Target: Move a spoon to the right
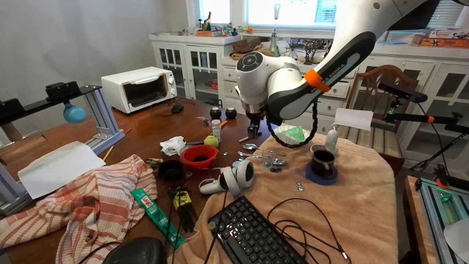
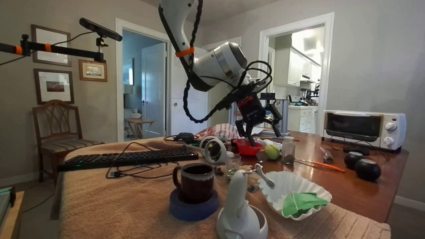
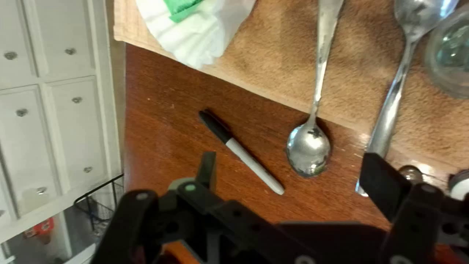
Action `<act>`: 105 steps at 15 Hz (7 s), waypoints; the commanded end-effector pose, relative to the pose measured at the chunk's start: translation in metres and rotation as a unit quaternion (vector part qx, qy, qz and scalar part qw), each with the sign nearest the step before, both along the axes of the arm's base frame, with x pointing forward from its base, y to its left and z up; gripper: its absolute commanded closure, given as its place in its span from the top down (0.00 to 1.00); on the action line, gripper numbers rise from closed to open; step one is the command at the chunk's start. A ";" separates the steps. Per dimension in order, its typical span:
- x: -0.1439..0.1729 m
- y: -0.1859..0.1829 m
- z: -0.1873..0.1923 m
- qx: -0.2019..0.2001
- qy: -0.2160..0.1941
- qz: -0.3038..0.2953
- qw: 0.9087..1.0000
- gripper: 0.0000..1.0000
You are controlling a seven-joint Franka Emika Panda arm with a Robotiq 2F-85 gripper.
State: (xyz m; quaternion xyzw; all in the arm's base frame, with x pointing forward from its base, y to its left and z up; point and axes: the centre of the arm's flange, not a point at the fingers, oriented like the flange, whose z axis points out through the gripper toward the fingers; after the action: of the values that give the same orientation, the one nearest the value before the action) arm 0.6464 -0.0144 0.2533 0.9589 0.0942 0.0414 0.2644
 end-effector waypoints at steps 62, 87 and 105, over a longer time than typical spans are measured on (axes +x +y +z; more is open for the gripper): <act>0.045 -0.139 -0.097 0.486 -0.012 -0.167 0.858 0.91; 0.028 -0.133 -0.079 0.540 0.012 -0.081 0.838 0.35; 0.006 -0.115 -0.072 0.547 0.039 0.006 0.836 0.61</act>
State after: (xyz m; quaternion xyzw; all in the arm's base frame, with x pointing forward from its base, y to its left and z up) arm 0.6659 -0.1333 0.1735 0.9502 0.0685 0.0419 -0.3011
